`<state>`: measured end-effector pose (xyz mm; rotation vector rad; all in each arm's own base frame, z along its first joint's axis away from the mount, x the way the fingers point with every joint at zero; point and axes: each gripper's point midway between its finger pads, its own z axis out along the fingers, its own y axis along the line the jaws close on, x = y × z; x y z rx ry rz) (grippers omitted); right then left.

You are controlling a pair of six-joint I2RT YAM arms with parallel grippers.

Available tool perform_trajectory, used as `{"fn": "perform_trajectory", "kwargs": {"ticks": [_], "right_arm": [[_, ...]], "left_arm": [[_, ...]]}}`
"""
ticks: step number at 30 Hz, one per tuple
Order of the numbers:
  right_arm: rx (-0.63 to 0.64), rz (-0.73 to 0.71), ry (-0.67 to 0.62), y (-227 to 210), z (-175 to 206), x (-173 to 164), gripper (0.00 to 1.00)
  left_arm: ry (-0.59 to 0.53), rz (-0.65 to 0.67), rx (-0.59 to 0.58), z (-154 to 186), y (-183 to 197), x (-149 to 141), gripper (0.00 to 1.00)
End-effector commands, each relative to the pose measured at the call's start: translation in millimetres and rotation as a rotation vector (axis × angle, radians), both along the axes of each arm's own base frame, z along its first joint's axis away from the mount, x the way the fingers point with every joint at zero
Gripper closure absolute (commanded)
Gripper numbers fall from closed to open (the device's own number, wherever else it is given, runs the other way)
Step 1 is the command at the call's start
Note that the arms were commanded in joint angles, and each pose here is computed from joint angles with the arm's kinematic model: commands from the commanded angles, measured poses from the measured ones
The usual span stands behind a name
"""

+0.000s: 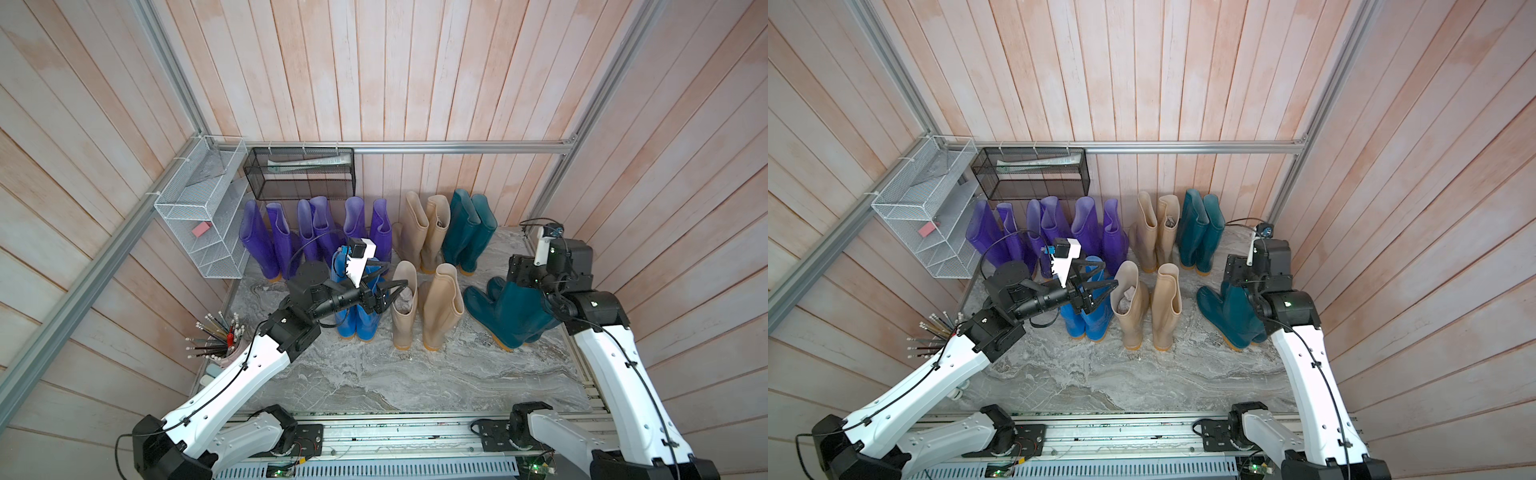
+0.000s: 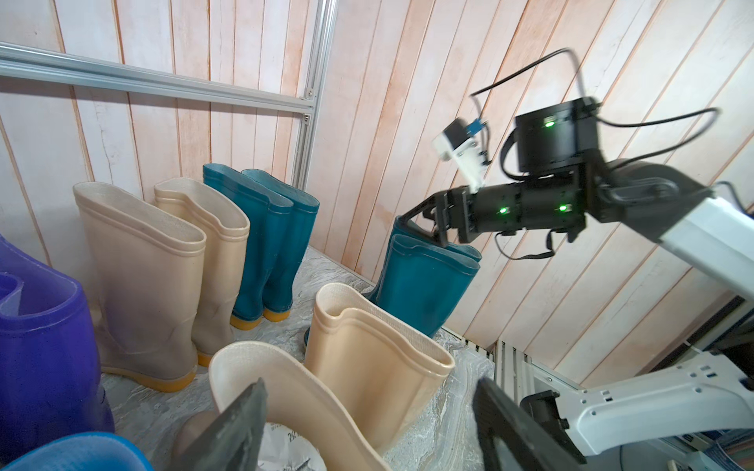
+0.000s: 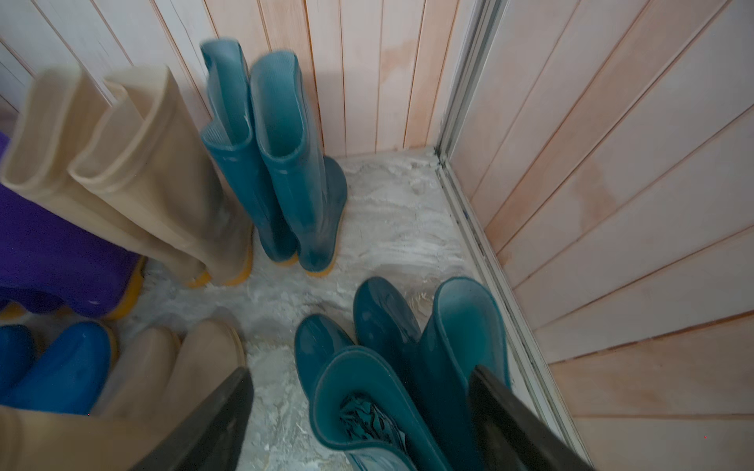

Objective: Match and arrange rain boots in pairs
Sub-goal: Move a pair of rain boots to the center of the board.

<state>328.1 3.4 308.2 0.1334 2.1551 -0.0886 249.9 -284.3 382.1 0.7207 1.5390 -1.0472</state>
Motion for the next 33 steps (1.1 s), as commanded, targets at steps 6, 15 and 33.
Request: {"fn": "perform_trajectory", "kwargs": {"ticks": [6,15,33], "right_arm": [[-0.184,-0.106,0.137,-36,-18,-37,0.11],[-0.222,-0.134,0.195,-53,-31,-32,0.10],[0.136,0.034,0.082,1,-41,-11,1.00]], "left_arm": [[-0.041,-0.044,-0.033,15,-5,-14,0.18],[-0.040,-0.035,-0.024,12,-6,-11,0.18],[-0.078,0.068,0.013,10,5,0,0.18]]}}
